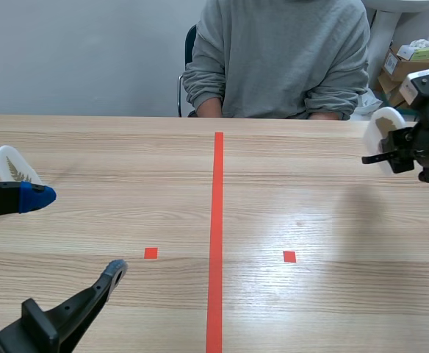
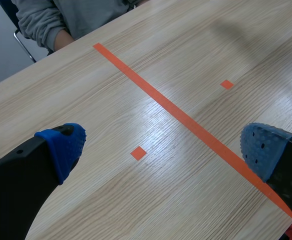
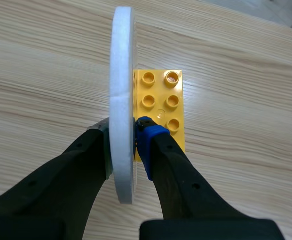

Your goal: Do the leaf sorting experiment

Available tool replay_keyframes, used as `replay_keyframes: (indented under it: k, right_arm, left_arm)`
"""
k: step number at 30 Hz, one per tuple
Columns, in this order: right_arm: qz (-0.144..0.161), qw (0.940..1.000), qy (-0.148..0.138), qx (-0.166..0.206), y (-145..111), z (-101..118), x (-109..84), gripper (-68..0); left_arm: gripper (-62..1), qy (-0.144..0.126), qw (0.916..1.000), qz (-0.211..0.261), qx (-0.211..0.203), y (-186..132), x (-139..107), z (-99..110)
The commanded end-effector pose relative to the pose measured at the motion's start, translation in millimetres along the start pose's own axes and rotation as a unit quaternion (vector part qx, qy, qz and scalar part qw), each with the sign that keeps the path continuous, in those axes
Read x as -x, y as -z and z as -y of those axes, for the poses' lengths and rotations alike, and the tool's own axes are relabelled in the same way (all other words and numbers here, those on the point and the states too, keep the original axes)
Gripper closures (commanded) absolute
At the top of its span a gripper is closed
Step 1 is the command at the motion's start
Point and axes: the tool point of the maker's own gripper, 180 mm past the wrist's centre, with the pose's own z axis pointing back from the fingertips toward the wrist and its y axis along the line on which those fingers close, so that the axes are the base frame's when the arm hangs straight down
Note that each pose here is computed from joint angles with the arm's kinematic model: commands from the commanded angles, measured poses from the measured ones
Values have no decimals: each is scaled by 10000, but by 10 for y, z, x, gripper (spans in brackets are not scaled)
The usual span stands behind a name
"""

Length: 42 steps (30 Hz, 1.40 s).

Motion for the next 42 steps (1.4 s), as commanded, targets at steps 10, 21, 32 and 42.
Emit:
replay_keyframes:
  k: [10,21,32,42]
  right_arm:
    - [227,9976,272,592,28,256,87,-68]
    - [-91,9967,392,699,4,290,475,-84]
    - [-258,9959,373,783,-67,271,726,-84]
    - [-353,9955,310,825,-98,291,810,-233]
  left_arm:
    - [-623,-3,9999,128,-37,6,-59,-22]
    - [-623,-3,9999,126,-37,6,-59,-22]
    - [-623,-4,9999,123,-37,6,-57,-22]
    - [-623,-4,9999,123,-37,6,-57,-22]
